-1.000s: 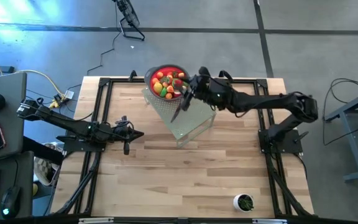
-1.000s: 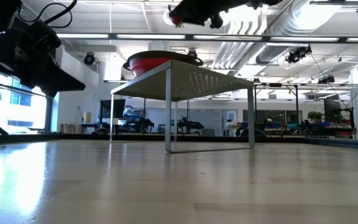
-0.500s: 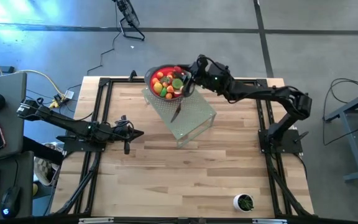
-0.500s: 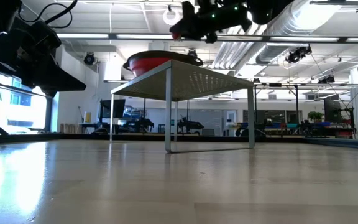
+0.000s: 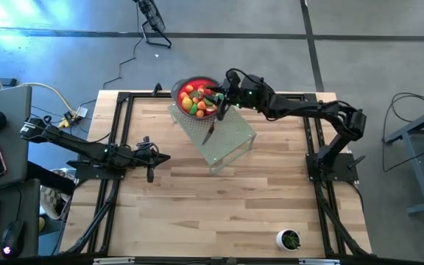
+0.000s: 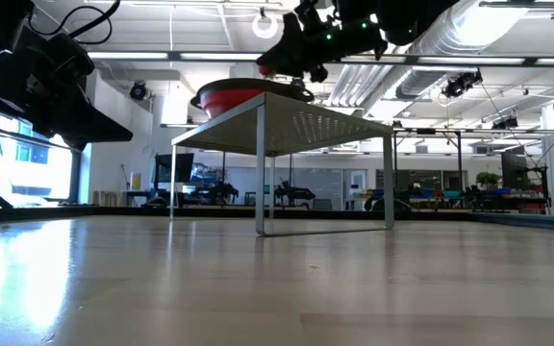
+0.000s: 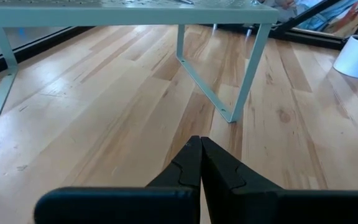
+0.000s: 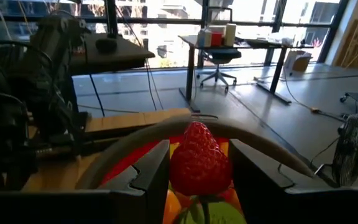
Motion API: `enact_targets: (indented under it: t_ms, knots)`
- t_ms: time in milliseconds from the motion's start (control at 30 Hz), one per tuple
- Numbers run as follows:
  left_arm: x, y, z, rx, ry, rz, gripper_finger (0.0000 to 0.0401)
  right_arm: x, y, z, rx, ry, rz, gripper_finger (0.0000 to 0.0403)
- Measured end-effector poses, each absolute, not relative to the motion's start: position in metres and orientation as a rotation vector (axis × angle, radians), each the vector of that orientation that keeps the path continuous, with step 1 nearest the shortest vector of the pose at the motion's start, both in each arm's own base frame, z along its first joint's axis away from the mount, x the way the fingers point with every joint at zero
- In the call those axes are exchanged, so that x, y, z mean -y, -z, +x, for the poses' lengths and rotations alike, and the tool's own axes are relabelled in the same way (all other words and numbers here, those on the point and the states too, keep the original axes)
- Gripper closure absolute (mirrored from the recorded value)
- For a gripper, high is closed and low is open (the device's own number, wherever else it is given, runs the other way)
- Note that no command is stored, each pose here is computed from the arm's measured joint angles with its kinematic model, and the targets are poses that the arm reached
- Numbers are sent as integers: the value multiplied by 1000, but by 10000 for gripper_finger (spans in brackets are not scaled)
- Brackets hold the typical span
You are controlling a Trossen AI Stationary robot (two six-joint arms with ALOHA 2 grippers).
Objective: Pick & Place Fruit
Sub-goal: Put the strawberry into the red strainer on the shelf, then return to Home Position
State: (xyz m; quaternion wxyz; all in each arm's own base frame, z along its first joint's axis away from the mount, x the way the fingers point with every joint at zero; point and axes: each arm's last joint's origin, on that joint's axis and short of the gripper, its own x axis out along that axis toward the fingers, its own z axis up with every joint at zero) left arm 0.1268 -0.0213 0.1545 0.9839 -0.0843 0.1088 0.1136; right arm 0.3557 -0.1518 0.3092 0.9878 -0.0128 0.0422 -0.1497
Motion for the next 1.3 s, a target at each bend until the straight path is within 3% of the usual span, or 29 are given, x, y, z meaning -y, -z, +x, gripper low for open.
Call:
enact_targets:
  t_ms: [800,1300]
  knots:
    - [21,-155,127,-218,-228,-170,401,146,-309,358,-85,267,-24,255]
    - [21,-155,127,-217,-228,-171,401,145,-308,358,-90,283,19,204]
